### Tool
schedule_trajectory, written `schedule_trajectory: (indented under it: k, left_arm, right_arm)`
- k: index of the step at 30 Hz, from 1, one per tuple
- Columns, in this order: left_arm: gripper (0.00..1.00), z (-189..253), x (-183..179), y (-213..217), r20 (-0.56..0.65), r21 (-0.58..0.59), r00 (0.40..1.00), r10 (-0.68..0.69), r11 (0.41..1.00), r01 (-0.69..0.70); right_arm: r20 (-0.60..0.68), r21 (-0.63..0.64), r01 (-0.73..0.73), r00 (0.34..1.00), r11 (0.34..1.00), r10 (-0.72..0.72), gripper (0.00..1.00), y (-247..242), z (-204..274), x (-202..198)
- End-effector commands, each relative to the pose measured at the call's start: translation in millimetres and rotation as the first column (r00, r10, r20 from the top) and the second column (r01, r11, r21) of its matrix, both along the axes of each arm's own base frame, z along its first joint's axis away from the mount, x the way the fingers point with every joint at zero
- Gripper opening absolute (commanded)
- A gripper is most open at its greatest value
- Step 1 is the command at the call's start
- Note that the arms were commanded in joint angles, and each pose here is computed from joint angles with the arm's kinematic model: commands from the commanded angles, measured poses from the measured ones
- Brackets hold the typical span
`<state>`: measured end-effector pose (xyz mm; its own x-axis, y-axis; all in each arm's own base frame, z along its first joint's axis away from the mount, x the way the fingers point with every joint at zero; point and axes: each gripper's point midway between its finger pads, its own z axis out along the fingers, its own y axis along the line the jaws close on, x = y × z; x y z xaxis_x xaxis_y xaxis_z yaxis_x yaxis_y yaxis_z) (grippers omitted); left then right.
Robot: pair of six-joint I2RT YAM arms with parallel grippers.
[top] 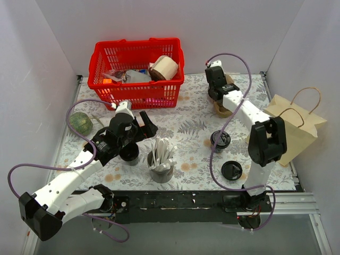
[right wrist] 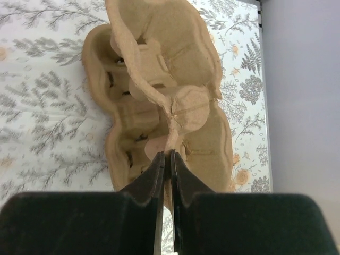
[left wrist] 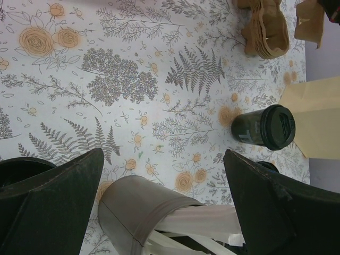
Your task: Pack the takeout coffee
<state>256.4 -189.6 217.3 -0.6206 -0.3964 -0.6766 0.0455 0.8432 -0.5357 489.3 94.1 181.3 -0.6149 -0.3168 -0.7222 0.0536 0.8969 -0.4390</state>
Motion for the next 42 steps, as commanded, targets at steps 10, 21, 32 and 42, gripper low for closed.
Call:
schedule_trajectory:
  k: [10,21,32,42]
  left_arm:
    - [0.98,22.9,-8.8,-3.3,0.046,-0.075,0.998,-0.036,0.996,0.039]
    - [0.98,36.0,-18.4,-3.9,0.062,-0.131,0.997,-0.049,0.99,0.057]
    - [0.98,32.9,-25.0,2.7,0.044,-0.145,0.999,-0.025,0.989,0.031]
    - [0.98,29.4,-22.1,1.7,0.035,-0.133,0.999,-0.023,0.991,0.027]
  right_arm:
    - [0.243,0.042,-0.692,0.707,0.721,0.664,0.01,77.2,39.4,-112.3]
    - [0.2,-0.041,-0.872,0.472,0.488,0.859,0.01,122.6,11.3,-160.7]
    - [0.024,-0.029,-0.916,0.399,0.4,0.917,0.02,168.4,-58.4,-177.0]
    - [0.036,0.054,-0.881,0.472,0.47,0.881,0.62,172.0,-69.2,-200.8]
